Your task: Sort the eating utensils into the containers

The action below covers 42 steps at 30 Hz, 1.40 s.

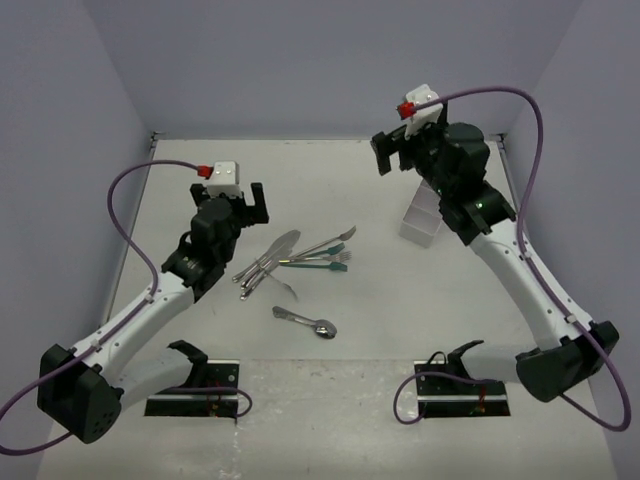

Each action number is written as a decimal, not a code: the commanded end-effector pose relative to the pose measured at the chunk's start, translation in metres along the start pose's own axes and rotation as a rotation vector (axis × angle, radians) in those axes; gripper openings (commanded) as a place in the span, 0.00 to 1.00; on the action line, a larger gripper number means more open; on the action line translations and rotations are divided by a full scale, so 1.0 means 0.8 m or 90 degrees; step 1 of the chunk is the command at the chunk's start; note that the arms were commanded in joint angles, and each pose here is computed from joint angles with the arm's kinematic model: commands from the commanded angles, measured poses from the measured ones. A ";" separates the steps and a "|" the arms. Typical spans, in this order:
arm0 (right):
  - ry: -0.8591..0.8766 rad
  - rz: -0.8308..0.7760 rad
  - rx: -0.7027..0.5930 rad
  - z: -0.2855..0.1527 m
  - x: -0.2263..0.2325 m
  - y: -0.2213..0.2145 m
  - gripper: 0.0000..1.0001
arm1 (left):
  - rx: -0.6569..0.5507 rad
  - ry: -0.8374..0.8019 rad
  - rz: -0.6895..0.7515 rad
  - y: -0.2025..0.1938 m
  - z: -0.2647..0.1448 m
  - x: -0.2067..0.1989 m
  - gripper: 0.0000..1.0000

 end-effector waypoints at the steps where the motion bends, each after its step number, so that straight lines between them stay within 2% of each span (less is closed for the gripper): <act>1: 0.357 0.306 -0.016 -0.028 0.114 -0.027 0.99 | -0.018 -0.015 -0.040 0.011 -0.012 0.001 1.00; 3: 0.447 0.354 0.044 -0.044 0.146 -0.052 0.99 | -0.020 -0.016 -0.054 0.009 -0.017 0.003 1.00; 4: 0.454 0.357 0.067 -0.049 0.155 -0.062 0.99 | -0.017 -0.017 -0.056 0.008 -0.019 0.003 1.00; 7: 0.428 0.288 0.111 -0.070 0.196 -0.098 0.99 | -0.011 -0.004 -0.066 0.007 -0.022 0.007 1.00; 12: 0.531 0.241 0.209 -0.117 0.271 -0.150 0.99 | 0.027 0.033 -0.080 -0.002 -0.026 0.014 1.00; 14: 0.521 0.198 0.260 -0.126 0.292 -0.179 0.99 | 0.035 0.038 -0.088 -0.005 -0.027 0.015 1.00; 18: 0.576 0.160 0.320 -0.152 0.341 -0.210 0.99 | 0.052 0.040 -0.088 -0.014 -0.029 0.015 1.00; 27: 0.484 0.039 0.436 -0.139 0.390 -0.272 0.99 | 0.048 0.034 -0.098 -0.015 -0.035 0.017 1.00; 31: 0.441 0.049 0.440 -0.128 0.393 -0.279 0.99 | 0.049 0.039 -0.097 -0.015 -0.038 0.020 1.00; 42: 0.457 -0.001 0.469 -0.135 0.412 -0.309 0.99 | 0.053 0.056 -0.091 -0.020 -0.041 0.026 1.00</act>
Point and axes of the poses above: each gripper's point midway between its finger pads, its own z axis out along the fingers, its own x axis along the line the jaws close on, y = z × x, the point moved 6 cm from there along -z, back along the fingers, and after that the axes turned 1 degree about z, right-handed, at the moved point
